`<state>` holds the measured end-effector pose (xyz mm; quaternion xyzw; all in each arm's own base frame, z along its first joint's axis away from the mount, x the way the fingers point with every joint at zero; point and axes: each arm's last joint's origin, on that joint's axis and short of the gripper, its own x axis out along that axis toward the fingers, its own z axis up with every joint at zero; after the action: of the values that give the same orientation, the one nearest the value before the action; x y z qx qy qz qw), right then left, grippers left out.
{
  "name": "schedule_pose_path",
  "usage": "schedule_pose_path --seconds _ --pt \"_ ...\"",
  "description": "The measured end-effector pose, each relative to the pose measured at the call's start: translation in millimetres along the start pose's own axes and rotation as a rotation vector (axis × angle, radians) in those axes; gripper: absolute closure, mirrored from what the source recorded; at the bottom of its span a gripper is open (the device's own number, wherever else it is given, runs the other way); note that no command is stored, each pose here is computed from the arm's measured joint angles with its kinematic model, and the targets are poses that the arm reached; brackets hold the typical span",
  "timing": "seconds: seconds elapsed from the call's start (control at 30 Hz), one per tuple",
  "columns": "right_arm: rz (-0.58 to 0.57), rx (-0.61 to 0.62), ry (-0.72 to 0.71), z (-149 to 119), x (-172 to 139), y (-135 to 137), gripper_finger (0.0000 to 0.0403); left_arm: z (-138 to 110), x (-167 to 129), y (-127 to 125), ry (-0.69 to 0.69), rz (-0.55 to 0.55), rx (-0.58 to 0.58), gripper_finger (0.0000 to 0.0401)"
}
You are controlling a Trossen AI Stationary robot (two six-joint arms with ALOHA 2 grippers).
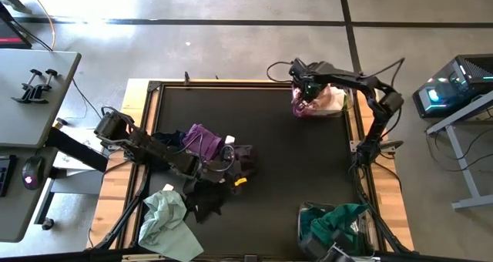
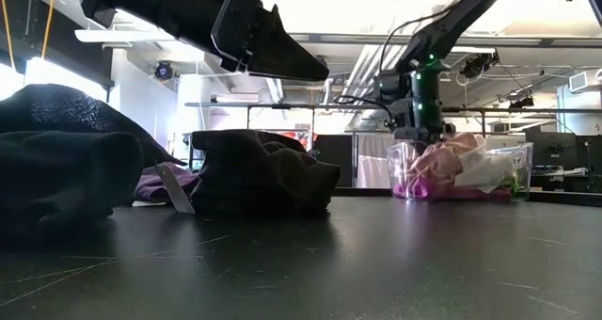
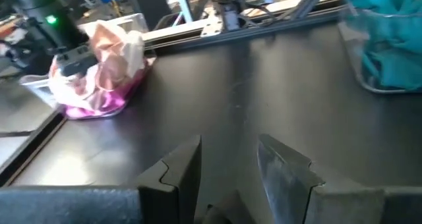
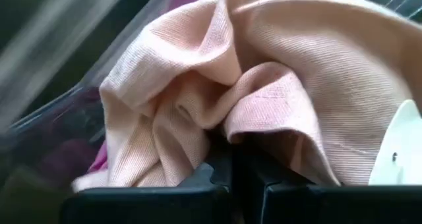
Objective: Sort towels by color in basket
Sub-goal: Put the light pink towel into the top transparent bin
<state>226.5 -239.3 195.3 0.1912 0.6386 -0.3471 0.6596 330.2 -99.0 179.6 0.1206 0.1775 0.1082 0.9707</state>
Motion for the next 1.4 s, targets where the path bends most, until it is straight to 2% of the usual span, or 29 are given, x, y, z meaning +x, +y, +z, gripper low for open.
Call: schedule_pose_path --seconds 0.17,0.33,0.4,0.47,0.57,0.7,0.8,0.9,1.07,1.27,1.4 --pt "0.047 0.017 -0.022 -2.7 -8.2 -6.5 0.0381 0.0 0.0 -0.4 -0.001 -0.015 -0.003 0.0268" --pt "0.164 0.031 -0.095 -14.9 -41.0 -8.0 0.0326 0.2 0.0 -0.4 -0.003 -0.014 -0.004 0.0268" --pt "0.230 0.007 -0.149 -19.8 -56.2 -5.9 0.0307 0.2 0.0 -0.4 -0.003 -0.014 -0.004 0.0268" --pt "0.263 -0.070 -0.230 -23.1 -71.0 -4.5 0.0292 0.3 0.0 -0.4 -0.004 -0.014 -0.005 0.0268" --pt "0.218 -0.136 -0.351 -25.4 -89.1 -5.9 0.0283 0.6 0.0 -0.4 -0.007 -0.014 -0.007 0.0268" --pt "0.068 0.002 -0.463 -18.9 -97.5 -20.9 0.0287 0.9 0.0 -0.3 -0.009 -0.014 -0.008 0.0268" --pt "0.059 0.100 -0.411 -15.0 -83.8 -33.5 0.0297 0.9 0.0 -0.3 -0.010 -0.014 -0.009 0.0268" --pt "0.066 0.148 -0.271 -13.3 -59.8 -38.3 0.0313 0.9 0.0 -0.3 -0.010 -0.013 -0.009 0.0268" --pt "0.071 0.101 -0.057 -10.9 -21.7 -34.6 0.0335 0.9 0.0 -0.3 -0.010 -0.013 -0.009 0.0268" --pt "0.075 0.092 0.009 -3.4 4.6 -32.3 0.0338 0.8 0.0 -0.3 -0.009 -0.014 -0.008 0.0268" --pt "0.081 0.099 0.032 -6.0 6.1 -37.6 0.0338 0.8 0.0 -0.2 -0.009 -0.013 -0.008 0.0268"
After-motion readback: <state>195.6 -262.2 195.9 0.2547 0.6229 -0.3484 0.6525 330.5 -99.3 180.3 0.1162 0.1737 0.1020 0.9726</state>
